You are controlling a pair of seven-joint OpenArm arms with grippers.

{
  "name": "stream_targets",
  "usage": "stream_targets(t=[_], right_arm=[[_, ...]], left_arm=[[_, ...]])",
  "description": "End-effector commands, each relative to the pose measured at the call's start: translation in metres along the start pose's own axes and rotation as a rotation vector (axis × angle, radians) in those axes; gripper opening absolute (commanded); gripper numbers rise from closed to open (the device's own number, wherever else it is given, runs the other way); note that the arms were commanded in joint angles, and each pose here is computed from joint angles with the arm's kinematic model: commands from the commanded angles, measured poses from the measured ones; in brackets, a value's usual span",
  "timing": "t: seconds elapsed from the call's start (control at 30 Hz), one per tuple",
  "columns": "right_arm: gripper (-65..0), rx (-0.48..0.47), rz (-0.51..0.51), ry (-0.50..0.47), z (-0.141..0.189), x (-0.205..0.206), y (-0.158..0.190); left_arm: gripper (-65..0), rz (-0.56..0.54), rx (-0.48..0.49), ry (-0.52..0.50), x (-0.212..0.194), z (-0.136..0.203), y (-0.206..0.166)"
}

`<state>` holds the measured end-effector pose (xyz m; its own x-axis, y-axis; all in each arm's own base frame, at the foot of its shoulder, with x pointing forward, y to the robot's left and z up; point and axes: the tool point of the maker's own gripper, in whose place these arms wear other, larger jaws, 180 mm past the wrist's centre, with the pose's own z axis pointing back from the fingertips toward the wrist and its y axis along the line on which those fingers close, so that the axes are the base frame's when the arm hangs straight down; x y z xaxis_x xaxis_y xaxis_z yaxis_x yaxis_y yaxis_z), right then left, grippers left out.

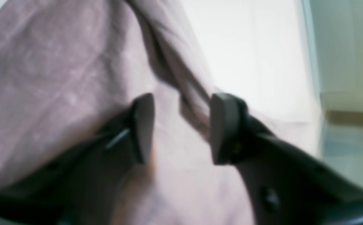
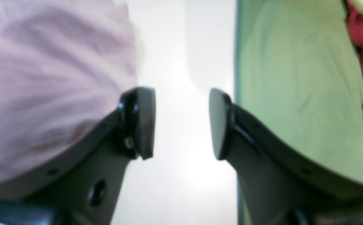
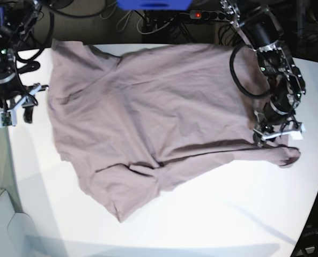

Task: Layout the t-shirt on the table in an organized manner, then fold the t-shirt properly
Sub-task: 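Grasp the shirt with both grippers and drag it to straighten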

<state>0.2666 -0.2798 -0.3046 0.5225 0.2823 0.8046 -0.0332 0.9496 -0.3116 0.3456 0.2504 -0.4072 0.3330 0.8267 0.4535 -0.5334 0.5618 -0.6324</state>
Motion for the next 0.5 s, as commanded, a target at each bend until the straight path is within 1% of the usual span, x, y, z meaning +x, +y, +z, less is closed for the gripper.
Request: stream_targets(t=[0.0, 0.03, 0.1, 0.13, 0.2, 0.27, 0.3, 0.37, 0.47], right_arm=[[-37.3, 0.003, 0.003, -0.060, -0.001, 0.017, 0.001], [-38.7, 0.017, 0.008, -0.067, -0.002, 0.021, 0.006], [-44.0, 0.053, 0.019, -0.080, -0.006, 0.026, 0.019], [-47.6, 0.075, 0.025, -0.085, -0.008, 0.029, 0.027], [-55.2, 0.128, 0.036, -0.092, -0.012, 0.033, 0.046], [-61.8, 0.183, 0.044, -0.091, -0.017, 0.033, 0.065], [-64.0, 0.214, 0.044, -0.088, -0.022, 0.033, 0.075], [-65.0, 0.279, 0.036, -0.065, -0.034, 0.027, 0.096], [-65.0, 0.354, 0.001, 0.013, -0.051, 0.000, 0.120]], left_arm=[[-45.3, -0.006, 0.008, -0.002, 0.000, -0.004, 0.000], [-48.6, -0.012, 0.026, 0.016, -0.006, -0.007, 0.006], [-54.6, -0.019, 0.051, 0.035, -0.013, -0.009, 0.015], [-58.1, -0.025, 0.059, 0.038, -0.015, -0.008, 0.017], [-65.0, -0.035, 0.091, 0.060, -0.027, -0.001, 0.035], [-65.0, -0.053, 0.109, 0.078, -0.032, 0.007, 0.043], [-64.6, -0.062, 0.117, 0.098, -0.036, 0.012, 0.048], [-65.0, -0.097, 0.142, 0.121, -0.033, 0.025, 0.061], [-65.0, -0.141, 0.183, 0.110, -0.024, 0.045, 0.081]])
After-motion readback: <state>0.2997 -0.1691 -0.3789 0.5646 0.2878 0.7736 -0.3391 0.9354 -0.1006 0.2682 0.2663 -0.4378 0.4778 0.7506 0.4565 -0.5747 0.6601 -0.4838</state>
